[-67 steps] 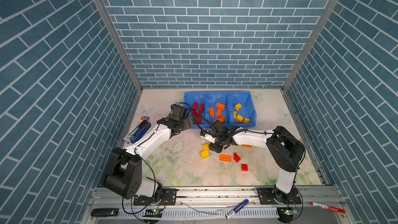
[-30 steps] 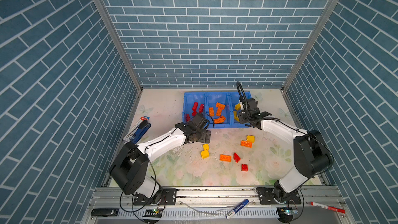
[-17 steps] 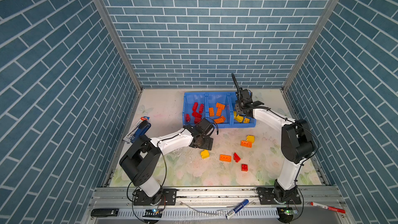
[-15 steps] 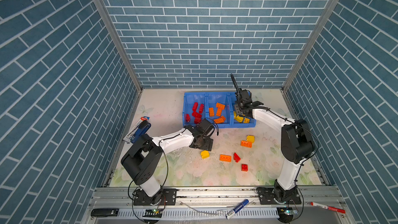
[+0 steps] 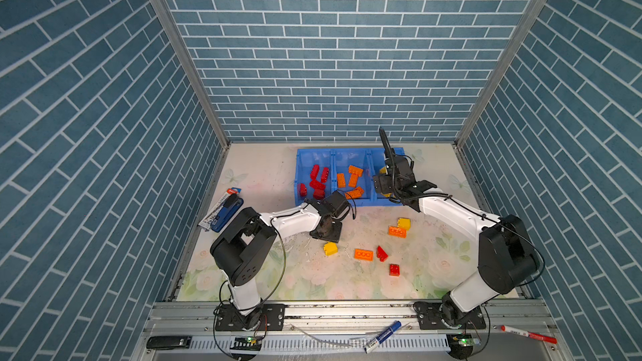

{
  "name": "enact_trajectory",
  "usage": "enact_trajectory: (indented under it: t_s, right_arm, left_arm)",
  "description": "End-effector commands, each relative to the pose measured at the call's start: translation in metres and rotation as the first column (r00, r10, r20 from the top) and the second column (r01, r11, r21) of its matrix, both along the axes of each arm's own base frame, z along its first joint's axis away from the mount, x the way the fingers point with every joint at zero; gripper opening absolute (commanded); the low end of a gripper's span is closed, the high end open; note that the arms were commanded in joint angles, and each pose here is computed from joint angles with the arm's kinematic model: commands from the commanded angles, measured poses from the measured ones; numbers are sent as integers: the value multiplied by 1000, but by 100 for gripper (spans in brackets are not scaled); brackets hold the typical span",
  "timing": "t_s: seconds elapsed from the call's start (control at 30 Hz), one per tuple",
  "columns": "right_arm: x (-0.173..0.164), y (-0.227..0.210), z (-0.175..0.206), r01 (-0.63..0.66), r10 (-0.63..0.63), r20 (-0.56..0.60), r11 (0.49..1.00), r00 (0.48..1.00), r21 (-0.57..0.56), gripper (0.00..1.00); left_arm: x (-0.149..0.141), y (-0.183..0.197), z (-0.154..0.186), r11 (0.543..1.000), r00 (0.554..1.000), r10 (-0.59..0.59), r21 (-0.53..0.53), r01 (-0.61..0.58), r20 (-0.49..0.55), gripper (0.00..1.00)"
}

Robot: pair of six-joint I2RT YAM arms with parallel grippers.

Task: Sort the legos into containers by color
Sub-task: Pick up the lego from the center of the table, then place the lego in the container.

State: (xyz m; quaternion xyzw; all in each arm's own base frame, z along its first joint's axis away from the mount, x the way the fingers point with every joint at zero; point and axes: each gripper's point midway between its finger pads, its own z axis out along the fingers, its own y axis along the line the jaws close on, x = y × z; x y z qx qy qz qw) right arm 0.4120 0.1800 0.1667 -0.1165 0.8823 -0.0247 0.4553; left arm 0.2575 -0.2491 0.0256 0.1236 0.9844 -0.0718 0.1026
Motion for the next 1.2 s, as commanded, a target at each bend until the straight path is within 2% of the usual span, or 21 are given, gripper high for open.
enact_trajectory:
  t_s: [0.0,0.17,0.3,0.43,0.57,0.7,0.83,0.9,1.07,1.17]
  right_arm:
    - [2,-10,21,85,-100,115,988,988,130,99]
    - [-5,-26,31,144,-161,145,982,976,121,99]
    - [-9,-35,33,172,-192,142,975,971,140,99]
    - [-14,-55,32,251,-286,132,940,949,231,99]
    - [-20,-78,34,305,-363,150,900,920,312,99]
    - [-30,-96,39,344,-413,175,882,894,323,99]
    - [-41,-109,40,371,-439,177,872,881,319,99]
    - [-48,-113,35,382,-442,163,873,882,304,99]
    - [-66,-120,18,399,-430,90,885,898,238,99]
    - [-78,-122,8,400,-416,39,892,908,210,99]
  left_arm:
    - [-2,0,-1,1000,1000,-16,20,16,-10,42]
    - [-1,-3,3,1000,1000,-23,10,23,4,29]
    - [4,-10,16,999,999,-25,-27,26,39,25]
    - [18,-28,45,992,993,-25,-118,39,116,24]
    - [45,-59,91,970,969,-50,-221,105,242,24]
    - [78,-99,129,937,934,-84,-292,193,347,24]
    - [108,-140,153,900,912,-88,-361,245,400,24]
    - [124,-157,157,891,904,-75,-378,251,421,24]
    - [167,-173,155,915,886,16,-364,174,464,26]
    - [189,-188,157,911,872,63,-384,148,485,28]
